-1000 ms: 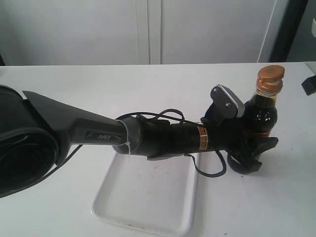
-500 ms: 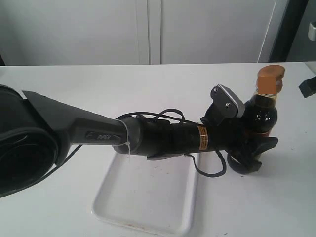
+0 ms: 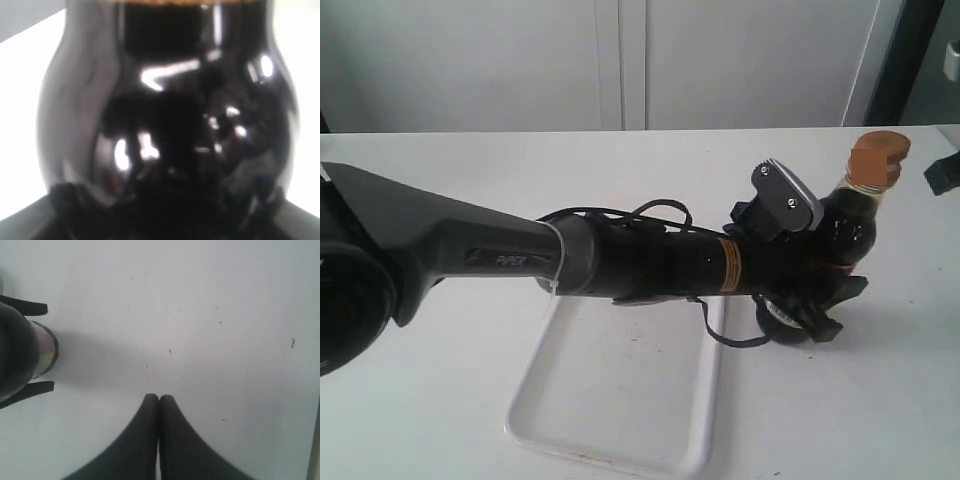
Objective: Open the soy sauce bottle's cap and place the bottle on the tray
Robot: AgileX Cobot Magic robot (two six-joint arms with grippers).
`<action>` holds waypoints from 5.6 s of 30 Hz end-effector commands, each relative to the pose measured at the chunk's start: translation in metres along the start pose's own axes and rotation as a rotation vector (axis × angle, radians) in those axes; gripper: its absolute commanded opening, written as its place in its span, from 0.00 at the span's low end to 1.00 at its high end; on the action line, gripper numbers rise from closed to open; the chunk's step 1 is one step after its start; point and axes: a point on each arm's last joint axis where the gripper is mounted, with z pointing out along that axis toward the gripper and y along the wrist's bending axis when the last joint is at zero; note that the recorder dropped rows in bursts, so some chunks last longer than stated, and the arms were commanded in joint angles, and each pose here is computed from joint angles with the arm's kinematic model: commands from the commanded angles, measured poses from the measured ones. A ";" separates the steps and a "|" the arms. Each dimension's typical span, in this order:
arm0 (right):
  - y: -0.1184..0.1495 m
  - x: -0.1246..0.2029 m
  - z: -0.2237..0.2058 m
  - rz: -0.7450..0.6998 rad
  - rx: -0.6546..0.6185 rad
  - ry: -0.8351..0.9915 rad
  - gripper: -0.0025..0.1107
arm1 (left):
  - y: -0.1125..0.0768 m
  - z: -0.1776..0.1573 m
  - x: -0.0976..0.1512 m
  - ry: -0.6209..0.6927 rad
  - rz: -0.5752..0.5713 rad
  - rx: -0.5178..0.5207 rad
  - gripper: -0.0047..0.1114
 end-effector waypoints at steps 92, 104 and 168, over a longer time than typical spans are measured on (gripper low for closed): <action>0.006 -0.024 0.012 0.017 -0.105 -0.192 0.02 | 0.063 -0.166 0.046 -0.135 -0.059 -0.070 0.04; 0.006 -0.024 0.025 0.006 -0.120 -0.158 0.02 | 0.064 -0.163 0.057 -0.119 -0.099 -0.076 0.04; 0.006 -0.024 0.025 -0.002 -0.119 -0.158 0.02 | 0.069 -0.187 -0.004 -0.281 -0.049 -0.182 0.81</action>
